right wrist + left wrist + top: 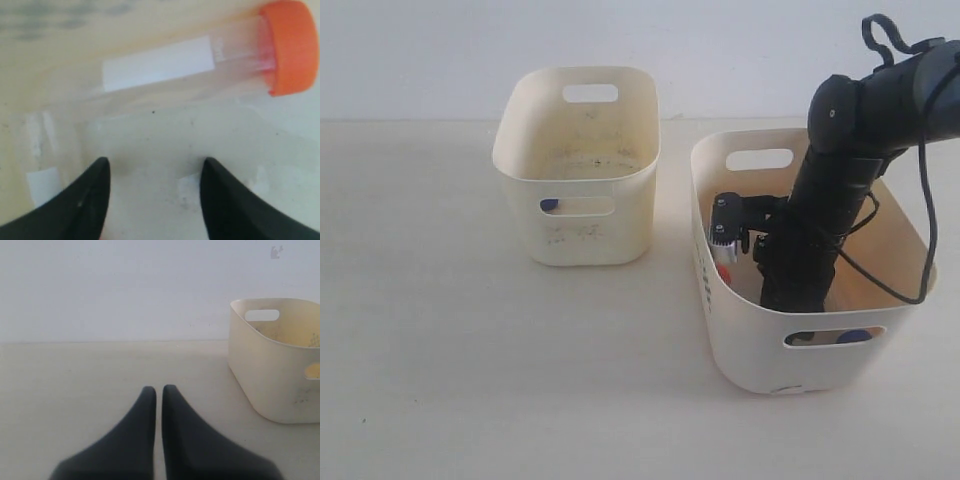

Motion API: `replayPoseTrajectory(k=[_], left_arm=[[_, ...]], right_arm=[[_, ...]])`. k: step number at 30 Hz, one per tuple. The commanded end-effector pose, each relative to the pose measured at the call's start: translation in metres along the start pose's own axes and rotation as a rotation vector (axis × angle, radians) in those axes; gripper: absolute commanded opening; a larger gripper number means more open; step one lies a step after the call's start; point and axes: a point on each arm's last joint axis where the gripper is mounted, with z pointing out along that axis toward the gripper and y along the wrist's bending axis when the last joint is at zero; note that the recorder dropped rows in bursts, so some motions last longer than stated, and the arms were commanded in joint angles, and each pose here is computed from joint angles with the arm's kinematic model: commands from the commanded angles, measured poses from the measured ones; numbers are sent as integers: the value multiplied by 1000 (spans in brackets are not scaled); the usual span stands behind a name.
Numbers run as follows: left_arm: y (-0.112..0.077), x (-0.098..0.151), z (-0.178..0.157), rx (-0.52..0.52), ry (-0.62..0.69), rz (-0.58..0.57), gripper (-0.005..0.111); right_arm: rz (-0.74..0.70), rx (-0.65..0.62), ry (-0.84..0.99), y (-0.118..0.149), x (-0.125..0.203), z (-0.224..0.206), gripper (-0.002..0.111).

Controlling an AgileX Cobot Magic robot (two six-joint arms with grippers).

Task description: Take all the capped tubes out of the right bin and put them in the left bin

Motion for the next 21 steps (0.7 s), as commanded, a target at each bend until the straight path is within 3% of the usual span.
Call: replayPoseTrajectory(k=[1,14,21], left_arm=[[0,-1,0,8,-4,-7,4],[0,-1,0,8,-4,-7,4],[0,-1,0,8,-4,-7,4]], right_arm=[[-26,-4,93,-1,10,13,43],[-47,7,233,-2,23,11,42],[-28,1,237,-1,23,11,9]])
